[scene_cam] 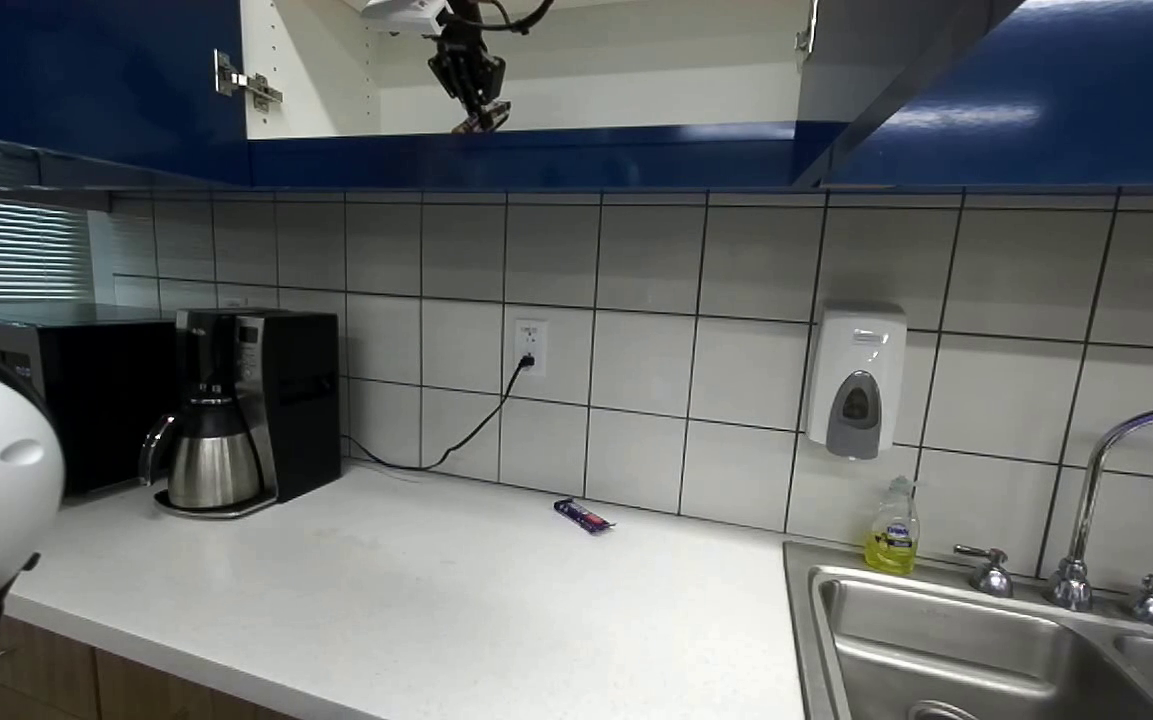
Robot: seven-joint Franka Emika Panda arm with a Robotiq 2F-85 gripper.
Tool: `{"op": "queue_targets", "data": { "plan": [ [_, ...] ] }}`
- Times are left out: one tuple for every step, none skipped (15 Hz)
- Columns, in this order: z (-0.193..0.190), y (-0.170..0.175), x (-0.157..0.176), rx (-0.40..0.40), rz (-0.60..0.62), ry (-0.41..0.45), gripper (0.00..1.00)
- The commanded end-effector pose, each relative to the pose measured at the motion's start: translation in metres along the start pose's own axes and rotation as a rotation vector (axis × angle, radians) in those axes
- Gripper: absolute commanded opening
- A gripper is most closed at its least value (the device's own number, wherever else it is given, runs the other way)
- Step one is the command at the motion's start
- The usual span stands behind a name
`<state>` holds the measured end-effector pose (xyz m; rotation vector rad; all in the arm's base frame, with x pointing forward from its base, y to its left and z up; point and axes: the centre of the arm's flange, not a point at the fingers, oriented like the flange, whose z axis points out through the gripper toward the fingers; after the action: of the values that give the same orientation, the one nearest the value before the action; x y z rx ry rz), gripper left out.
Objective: Put the brown packet in the open upper cabinet.
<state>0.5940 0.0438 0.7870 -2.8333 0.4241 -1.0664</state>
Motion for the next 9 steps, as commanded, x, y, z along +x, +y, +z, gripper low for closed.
{"op": "queue_targets", "data": {
  "plan": [
    [0.0041, -0.0096, 0.0214, -0.020, 0.033, -0.001, 0.05],
    [0.0056, -0.0094, 0.0229, -0.018, 0.038, -0.006, 0.05],
    [0.0065, -0.0094, 0.0236, -0.017, 0.047, -0.009, 0.10],
    [0.0068, -0.0090, 0.0236, -0.016, 0.052, -0.011, 0.44],
    [0.0070, -0.0081, 0.0230, -0.017, 0.060, -0.011, 0.44],
    [0.0065, -0.0074, 0.0217, -0.017, 0.064, -0.012, 0.51],
    [0.0063, -0.0065, 0.0209, -0.017, 0.069, -0.012, 0.58],
    [0.0045, -0.0043, 0.0192, -0.015, 0.072, -0.013, 0.66],
    [0.0035, -0.0028, 0.0174, -0.016, 0.074, -0.013, 0.73]
  ]
}}
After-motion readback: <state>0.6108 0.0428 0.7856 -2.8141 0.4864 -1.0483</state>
